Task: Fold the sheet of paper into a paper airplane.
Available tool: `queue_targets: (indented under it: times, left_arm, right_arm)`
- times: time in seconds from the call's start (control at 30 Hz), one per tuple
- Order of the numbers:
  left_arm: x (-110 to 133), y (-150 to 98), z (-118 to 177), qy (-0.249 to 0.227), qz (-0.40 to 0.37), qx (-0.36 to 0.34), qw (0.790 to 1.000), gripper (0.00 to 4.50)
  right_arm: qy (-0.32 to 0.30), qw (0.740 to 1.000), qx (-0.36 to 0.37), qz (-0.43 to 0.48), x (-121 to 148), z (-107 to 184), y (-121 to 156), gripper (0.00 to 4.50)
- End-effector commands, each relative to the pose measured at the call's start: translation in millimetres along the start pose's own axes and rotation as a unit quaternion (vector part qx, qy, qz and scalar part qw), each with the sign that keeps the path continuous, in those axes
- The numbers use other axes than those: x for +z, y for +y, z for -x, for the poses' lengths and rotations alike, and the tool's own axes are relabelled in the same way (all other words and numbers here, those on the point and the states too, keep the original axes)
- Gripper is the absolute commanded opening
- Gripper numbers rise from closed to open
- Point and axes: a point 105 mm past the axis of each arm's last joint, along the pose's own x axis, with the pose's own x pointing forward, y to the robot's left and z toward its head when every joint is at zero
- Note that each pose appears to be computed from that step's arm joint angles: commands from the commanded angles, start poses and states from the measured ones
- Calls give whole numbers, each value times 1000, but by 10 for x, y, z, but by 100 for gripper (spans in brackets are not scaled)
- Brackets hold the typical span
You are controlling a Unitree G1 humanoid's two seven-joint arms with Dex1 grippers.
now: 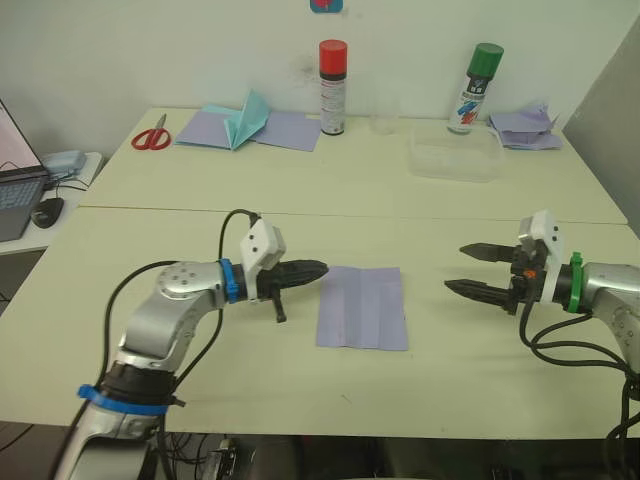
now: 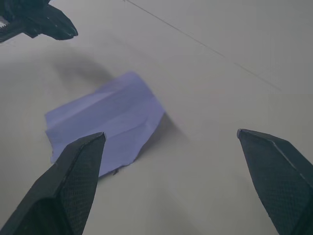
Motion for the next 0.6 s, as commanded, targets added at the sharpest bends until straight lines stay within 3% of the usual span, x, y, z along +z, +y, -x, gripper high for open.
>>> queue_targets:
  times: [0.03,0.2,0.37,0.47,0.6]
  left_arm:
    - [-126,-46,-189,20,-17,-7,1000,3]
    - [-518,-213,-381,96,-60,-53,992,3]
    - [-789,-194,-396,157,-79,-59,983,3]
    - [-798,-185,-430,154,-73,-59,984,0]
    - [-800,-175,-445,153,-72,-60,984,0]
  right_arm:
    - [-13,1000,-7,14,48,-44,-20,450]
    - [-1,999,-13,30,-34,-155,-34,450]
    - [29,997,-55,51,-190,-274,-173,450]
    - [54,994,-71,57,-331,-336,-242,390]
    - [58,995,-55,60,-406,-463,-196,241]
